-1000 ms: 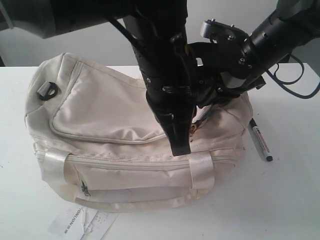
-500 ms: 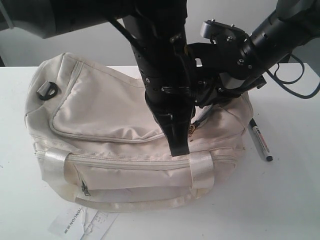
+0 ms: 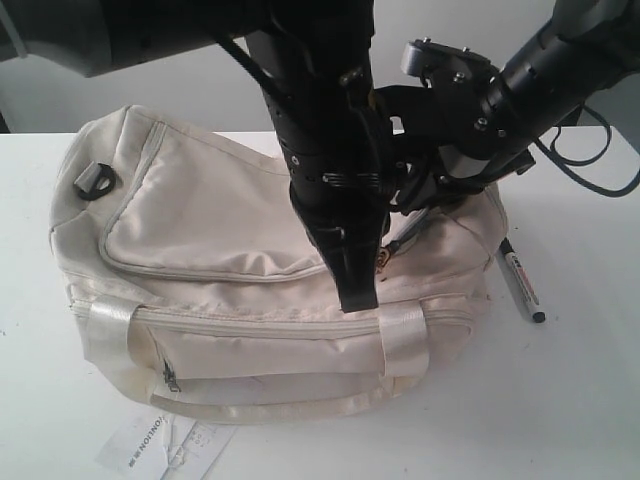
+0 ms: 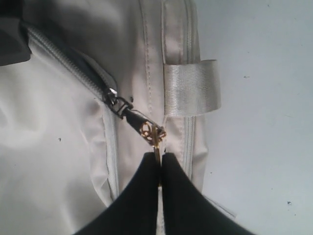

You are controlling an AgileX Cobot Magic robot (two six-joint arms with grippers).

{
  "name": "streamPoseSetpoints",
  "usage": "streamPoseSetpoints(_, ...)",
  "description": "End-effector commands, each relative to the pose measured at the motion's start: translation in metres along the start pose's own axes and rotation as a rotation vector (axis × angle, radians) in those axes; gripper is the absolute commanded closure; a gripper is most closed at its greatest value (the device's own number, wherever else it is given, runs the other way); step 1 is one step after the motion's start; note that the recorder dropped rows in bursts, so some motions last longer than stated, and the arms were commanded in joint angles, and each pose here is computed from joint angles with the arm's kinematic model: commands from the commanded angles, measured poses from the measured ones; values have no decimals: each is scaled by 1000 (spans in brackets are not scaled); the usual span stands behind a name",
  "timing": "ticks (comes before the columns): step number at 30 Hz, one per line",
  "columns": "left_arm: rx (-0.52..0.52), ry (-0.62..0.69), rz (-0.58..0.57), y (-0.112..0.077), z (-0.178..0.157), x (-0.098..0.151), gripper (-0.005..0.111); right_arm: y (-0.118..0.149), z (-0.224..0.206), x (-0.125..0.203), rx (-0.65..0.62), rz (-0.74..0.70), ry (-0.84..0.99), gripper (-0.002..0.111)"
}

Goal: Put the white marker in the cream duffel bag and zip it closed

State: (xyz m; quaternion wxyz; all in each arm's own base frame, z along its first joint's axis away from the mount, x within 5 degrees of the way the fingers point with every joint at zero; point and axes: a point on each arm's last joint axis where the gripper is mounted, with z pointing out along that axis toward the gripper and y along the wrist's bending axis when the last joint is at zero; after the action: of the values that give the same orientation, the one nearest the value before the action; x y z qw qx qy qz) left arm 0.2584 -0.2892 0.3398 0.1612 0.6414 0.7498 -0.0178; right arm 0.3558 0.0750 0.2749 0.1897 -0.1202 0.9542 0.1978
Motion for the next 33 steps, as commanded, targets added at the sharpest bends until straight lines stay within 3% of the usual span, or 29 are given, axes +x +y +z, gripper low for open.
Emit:
streamPoseSetpoints(1, 53, 61, 0, -8, -7, 7, 107, -4, -5, -4, 53, -37, -51, 108)
streamPoseSetpoints(10, 58, 136, 9, -10, 9, 17, 107, -4, -5, -4, 53, -37, -51, 108)
streamPoseSetpoints(33, 14, 149, 15, -7, 3, 20, 107, -6, -5, -4, 75, -54, -48, 108)
